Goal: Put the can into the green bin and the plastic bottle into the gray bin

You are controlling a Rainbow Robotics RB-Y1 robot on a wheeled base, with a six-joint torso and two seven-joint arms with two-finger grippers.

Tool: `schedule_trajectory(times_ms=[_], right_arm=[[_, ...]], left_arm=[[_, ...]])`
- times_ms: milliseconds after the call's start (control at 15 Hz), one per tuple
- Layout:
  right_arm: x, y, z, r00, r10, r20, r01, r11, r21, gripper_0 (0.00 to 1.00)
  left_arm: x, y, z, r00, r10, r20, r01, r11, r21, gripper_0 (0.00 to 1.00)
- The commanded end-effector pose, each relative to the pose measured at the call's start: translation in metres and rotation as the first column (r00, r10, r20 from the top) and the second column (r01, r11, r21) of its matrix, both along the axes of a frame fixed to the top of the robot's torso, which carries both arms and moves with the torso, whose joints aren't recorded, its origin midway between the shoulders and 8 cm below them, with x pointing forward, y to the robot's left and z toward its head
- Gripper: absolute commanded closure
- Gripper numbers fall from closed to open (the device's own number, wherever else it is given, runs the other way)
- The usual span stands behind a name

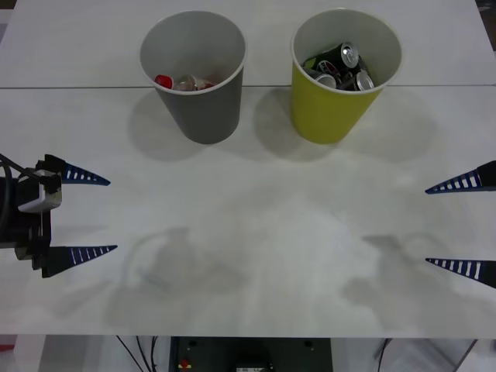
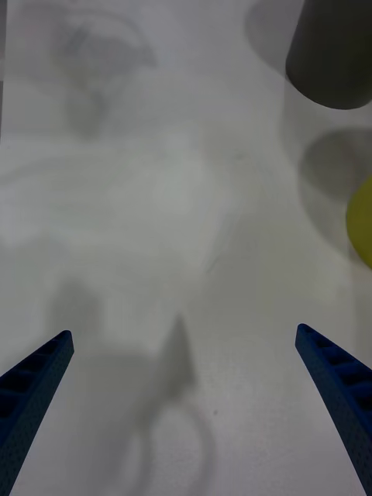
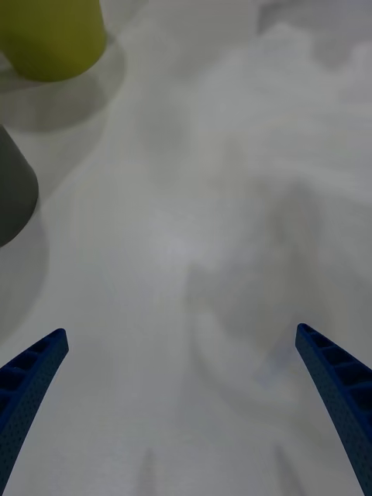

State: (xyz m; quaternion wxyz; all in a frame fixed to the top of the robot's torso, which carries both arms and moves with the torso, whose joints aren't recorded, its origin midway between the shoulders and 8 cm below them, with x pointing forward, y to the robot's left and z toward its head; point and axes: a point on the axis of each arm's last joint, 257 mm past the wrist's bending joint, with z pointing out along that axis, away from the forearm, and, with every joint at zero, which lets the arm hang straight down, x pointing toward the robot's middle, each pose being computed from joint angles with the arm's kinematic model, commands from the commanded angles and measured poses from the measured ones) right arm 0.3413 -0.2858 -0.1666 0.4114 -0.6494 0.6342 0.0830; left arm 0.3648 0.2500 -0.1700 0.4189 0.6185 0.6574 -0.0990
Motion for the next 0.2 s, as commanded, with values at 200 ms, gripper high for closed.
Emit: schedule_trajectory(times_ms=[200], right_arm=[[0.0000, 0.0000, 0.0000, 1.000, 0.000, 0.000, 0.000, 1.000, 0.000, 0.00]], left_arm=[[-0.0030, -0.0008, -0.0018, 1.0000, 0.001, -0.008, -0.001, 1.000, -0.004, 0.00]])
